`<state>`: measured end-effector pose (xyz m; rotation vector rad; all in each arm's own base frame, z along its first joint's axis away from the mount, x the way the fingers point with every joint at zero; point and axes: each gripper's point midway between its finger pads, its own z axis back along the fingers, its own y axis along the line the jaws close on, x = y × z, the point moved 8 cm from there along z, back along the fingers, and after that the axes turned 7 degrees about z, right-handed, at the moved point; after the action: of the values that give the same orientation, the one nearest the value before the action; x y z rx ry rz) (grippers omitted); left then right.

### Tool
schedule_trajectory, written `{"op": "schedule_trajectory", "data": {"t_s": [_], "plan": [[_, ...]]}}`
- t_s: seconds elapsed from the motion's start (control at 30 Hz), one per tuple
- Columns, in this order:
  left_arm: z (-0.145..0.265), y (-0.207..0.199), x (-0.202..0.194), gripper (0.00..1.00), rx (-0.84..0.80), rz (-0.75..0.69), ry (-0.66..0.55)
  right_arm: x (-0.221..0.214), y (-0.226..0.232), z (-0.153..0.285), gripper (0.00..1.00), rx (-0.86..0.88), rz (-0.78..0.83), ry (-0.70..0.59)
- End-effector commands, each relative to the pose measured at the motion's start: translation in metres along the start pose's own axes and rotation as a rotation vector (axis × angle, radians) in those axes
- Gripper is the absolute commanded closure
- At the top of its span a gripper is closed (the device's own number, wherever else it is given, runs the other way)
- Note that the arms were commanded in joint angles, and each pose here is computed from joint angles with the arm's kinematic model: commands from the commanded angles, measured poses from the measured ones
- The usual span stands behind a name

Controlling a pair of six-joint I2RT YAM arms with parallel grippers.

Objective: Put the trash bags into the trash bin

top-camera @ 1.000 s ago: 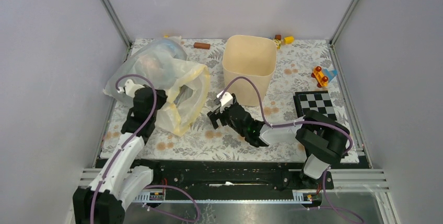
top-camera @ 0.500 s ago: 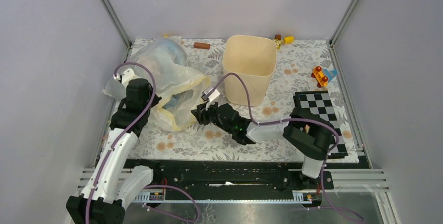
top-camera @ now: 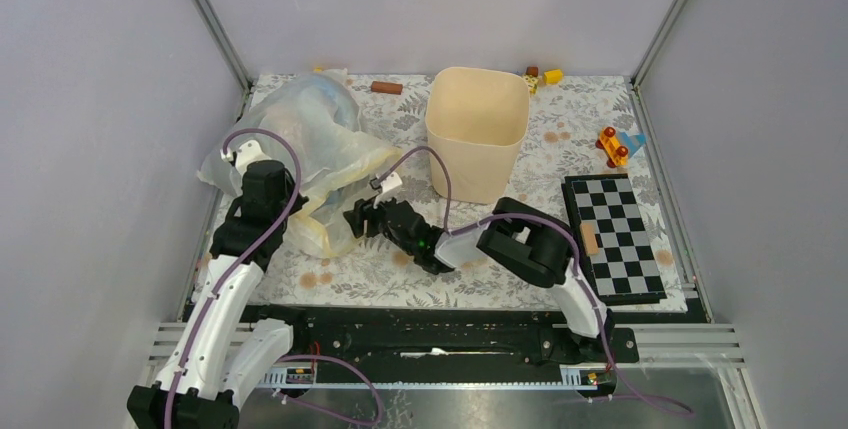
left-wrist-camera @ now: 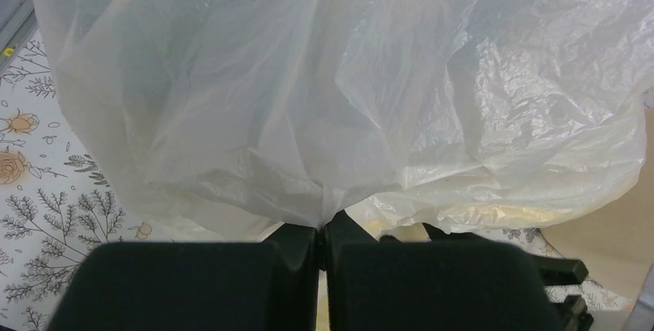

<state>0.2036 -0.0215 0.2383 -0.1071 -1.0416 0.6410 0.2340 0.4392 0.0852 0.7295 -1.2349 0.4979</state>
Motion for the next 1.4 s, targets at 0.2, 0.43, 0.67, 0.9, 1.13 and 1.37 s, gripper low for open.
{"op": "schedule_trajectory", "data": {"t_s": [0.2, 0.43, 0.67, 0.9, 1.13, 1.37], "plan": [[0.002, -0.002, 0.005, 1.0, -0.03, 0.004, -0.031, 0.028, 0.018, -0.058, 0.32, -0.039, -0.067, -0.143], [0.001, 0.0, 0.005, 1.0, -0.003, 0.003, -0.038, 0.025, 0.02, -0.086, 0.48, -0.1, -0.06, -0.136], [0.002, 0.003, 0.008, 1.0, 0.03, 0.031, -0.066, 0.049, 0.022, -0.053, 1.0, -0.043, -0.028, -0.132], [-0.005, 0.005, 0.009, 1.0, 0.122, 0.123, -0.076, 0.099, 0.03, 0.027, 1.0, 0.105, -0.022, -0.08], [-0.016, -0.008, -0.001, 1.0, 0.162, 0.185, 0.071, 0.144, 0.019, 0.111, 1.0, 0.092, -0.023, -0.065], [-0.041, -0.017, -0.035, 1.0, 0.111, 0.326, 0.204, 0.185, -0.01, 0.191, 1.0, -0.071, 0.024, -0.049]]}}
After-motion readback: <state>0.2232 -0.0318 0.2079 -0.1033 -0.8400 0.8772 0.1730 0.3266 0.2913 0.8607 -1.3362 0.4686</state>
